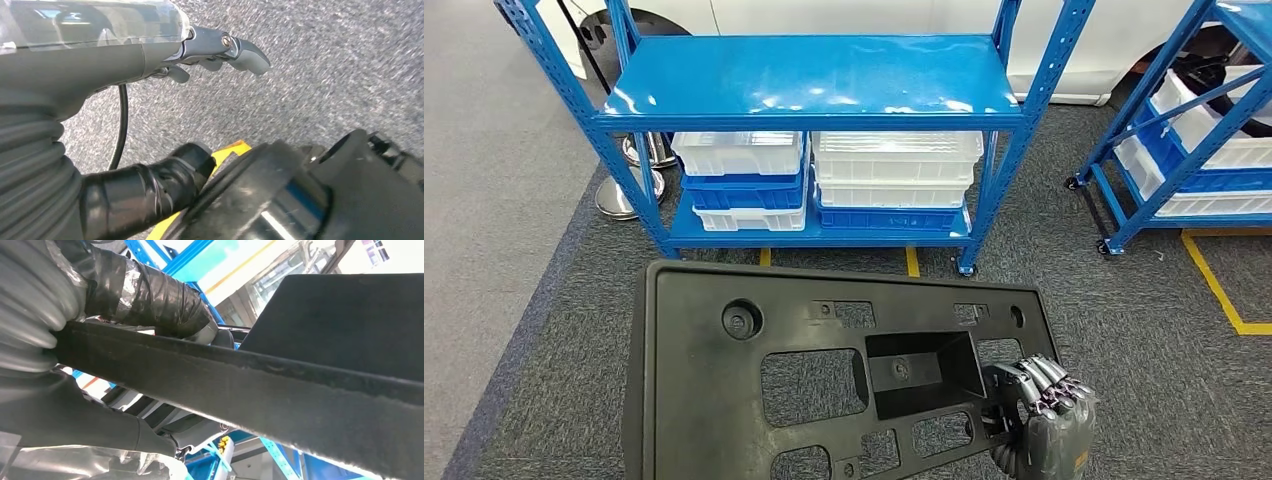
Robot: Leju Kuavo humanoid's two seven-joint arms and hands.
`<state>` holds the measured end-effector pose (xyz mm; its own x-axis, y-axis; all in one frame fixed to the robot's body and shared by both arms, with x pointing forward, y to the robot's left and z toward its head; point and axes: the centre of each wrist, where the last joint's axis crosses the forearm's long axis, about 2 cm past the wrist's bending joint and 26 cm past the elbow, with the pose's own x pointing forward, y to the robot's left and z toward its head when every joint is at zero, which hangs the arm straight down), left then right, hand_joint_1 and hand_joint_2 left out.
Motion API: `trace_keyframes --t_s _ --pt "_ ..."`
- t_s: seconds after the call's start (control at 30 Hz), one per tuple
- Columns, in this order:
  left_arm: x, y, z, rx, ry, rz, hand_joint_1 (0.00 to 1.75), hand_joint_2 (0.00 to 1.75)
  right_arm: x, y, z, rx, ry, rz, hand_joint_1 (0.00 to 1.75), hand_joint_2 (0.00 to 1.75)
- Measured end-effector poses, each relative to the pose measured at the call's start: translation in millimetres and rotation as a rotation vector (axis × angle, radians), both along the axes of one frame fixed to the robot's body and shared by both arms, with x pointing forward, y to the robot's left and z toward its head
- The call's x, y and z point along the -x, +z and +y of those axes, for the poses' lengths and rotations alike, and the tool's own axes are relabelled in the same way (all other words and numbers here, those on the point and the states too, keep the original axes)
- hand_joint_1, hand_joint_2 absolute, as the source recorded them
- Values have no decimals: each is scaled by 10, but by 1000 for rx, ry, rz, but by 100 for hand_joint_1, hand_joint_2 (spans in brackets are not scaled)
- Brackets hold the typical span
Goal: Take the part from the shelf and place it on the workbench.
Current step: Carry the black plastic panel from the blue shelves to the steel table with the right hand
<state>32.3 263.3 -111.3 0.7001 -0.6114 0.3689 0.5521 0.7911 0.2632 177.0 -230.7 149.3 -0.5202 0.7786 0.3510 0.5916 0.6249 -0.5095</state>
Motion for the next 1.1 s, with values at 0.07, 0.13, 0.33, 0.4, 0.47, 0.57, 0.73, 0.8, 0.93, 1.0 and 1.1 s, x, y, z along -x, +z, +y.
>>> trace_keyframes --t_s 0.07,0.13,0.33,0.4,0.47,0.57,0.73,0.8,0.93,1.0,1.1 --pt "4 0 -4 0 0 2 0 175 2 -3 -8 1 1 0 175 175" --pt "5 0 -3 -2 1 3 0 175 5 -8 -14 3 2 2 175 175" --pt "2 0 -5 -5 3 4 0 175 13 -18 -24 0 5 3 175 175" --pt "-1 1 -5 -6 3 4 0 175 15 -18 -27 -1 5 2 175 175" --pt "-10 1 -4 -8 4 2 0 175 19 -20 -32 0 6 1 175 175" --pt "-8 1 -4 -11 5 2 0 175 22 -15 -42 2 9 -8 175 175" --pt "12 0 -2 -12 7 7 0 175 29 -19 -48 1 11 -13 175 175" --pt "17 -1 0 -12 7 8 0 175 30 -21 -53 1 10 -15 175 175" --pt "5 -1 19 -17 8 6 0 175 31 -22 -51 -9 14 -27 175 175" --pt "-10 1 9 -15 8 3 0 175 45 -23 -50 -16 16 -35 175 175" --pt "1 1 -6 -12 8 4 0 175 56 -9 -56 -33 9 -46 175 175"
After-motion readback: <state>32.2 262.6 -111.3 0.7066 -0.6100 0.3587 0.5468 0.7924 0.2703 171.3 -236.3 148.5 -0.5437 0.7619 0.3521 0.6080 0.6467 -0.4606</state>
